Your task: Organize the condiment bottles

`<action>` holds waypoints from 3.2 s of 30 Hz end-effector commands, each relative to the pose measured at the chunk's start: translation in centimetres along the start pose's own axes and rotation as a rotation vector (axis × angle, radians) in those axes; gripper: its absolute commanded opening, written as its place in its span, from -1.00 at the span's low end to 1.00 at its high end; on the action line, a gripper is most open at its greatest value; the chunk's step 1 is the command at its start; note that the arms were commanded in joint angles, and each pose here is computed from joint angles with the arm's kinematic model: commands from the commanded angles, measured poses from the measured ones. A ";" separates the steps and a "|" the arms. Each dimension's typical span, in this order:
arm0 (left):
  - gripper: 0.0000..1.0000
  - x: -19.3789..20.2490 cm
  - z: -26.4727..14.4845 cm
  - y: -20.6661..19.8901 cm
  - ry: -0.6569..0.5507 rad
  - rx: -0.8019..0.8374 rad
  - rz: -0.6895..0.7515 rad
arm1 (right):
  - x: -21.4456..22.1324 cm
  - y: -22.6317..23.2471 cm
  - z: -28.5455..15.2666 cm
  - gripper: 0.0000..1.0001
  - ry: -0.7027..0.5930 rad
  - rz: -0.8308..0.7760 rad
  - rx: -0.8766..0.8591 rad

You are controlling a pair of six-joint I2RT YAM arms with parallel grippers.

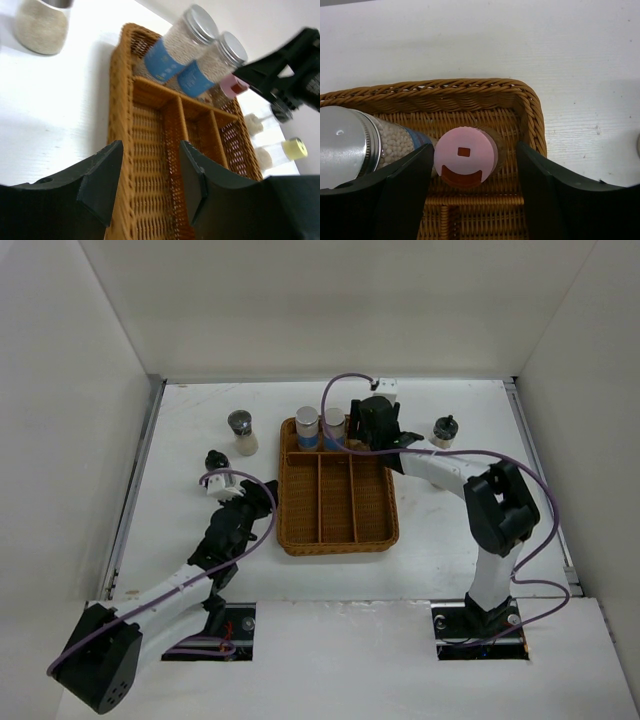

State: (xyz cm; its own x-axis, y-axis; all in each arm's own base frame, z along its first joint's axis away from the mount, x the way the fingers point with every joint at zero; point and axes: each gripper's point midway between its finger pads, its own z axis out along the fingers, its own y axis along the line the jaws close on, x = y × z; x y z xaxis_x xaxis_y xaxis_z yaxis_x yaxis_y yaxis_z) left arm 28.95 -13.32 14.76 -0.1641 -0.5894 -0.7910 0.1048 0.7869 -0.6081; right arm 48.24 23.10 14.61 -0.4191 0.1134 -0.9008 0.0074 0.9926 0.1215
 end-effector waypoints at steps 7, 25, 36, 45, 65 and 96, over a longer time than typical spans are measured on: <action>-0.01 -2.4 0.2 1.1 -0.023 -0.083 -0.032 | -5.3 -0.5 -5.9 0.47 -0.134 0.118 -0.095; 0.32 -10.2 3.0 5.9 -0.023 -0.547 0.132 | 0.3 -1.7 -14.6 0.10 -0.163 0.299 -0.343; 0.45 -11.8 4.1 8.0 0.049 -0.648 0.205 | 3.3 0.3 -15.4 0.42 -0.145 0.342 -0.441; 0.45 -11.0 5.1 9.6 0.128 -0.688 0.244 | 2.6 0.0 -16.4 0.48 -0.175 0.354 -0.453; 0.47 -10.1 8.5 12.1 0.169 -0.759 0.305 | 3.3 0.2 -16.0 0.50 -0.162 0.341 -0.447; -0.31 -11.3 5.8 -6.7 0.074 -0.293 0.208 | 3.2 -0.7 -16.0 0.55 -0.175 0.348 -0.425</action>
State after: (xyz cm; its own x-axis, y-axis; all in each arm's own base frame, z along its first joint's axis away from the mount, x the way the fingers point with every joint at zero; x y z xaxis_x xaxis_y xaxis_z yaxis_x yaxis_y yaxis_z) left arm 34.89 -9.69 25.15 -0.2665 -0.3577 -0.8950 -0.2152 0.9272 -0.3065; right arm 32.10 22.11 16.30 -0.3605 0.4221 -0.8317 -0.2430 0.8184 0.5207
